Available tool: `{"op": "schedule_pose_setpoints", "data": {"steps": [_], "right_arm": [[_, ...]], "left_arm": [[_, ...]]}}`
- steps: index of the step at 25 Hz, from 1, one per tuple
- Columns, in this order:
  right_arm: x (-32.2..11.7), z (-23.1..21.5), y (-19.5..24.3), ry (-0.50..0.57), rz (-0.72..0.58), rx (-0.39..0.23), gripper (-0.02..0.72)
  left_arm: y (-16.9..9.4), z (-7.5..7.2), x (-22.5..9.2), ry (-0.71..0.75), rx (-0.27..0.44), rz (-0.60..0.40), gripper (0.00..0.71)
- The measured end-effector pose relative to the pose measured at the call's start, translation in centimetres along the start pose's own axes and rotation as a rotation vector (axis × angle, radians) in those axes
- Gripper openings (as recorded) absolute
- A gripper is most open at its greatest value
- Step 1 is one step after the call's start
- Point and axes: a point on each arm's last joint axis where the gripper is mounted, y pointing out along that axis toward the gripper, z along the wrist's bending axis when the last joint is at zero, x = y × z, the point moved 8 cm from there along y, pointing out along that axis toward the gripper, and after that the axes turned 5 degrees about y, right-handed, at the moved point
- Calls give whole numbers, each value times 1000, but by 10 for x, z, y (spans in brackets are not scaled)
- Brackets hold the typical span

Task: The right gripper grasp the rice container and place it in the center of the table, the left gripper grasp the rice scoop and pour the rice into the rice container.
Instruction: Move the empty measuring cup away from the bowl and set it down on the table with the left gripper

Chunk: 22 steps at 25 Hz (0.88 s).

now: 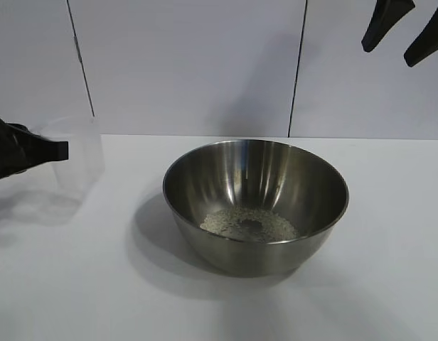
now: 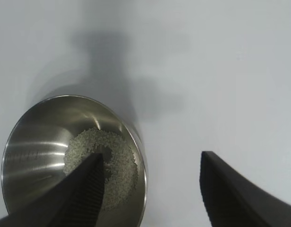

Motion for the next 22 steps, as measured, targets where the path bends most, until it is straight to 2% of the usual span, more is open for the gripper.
{"op": "schedule_pose_setpoints", "data": {"steps": [7, 22], "right_arm": [[1, 0, 0, 1, -7, 1, 408], [2, 0, 0, 1, -11, 1, 408]], "left_arm": [[11, -24, -19, 96, -130, -37, 8], [13, -25, -38, 114, -136, 43, 8]]}}
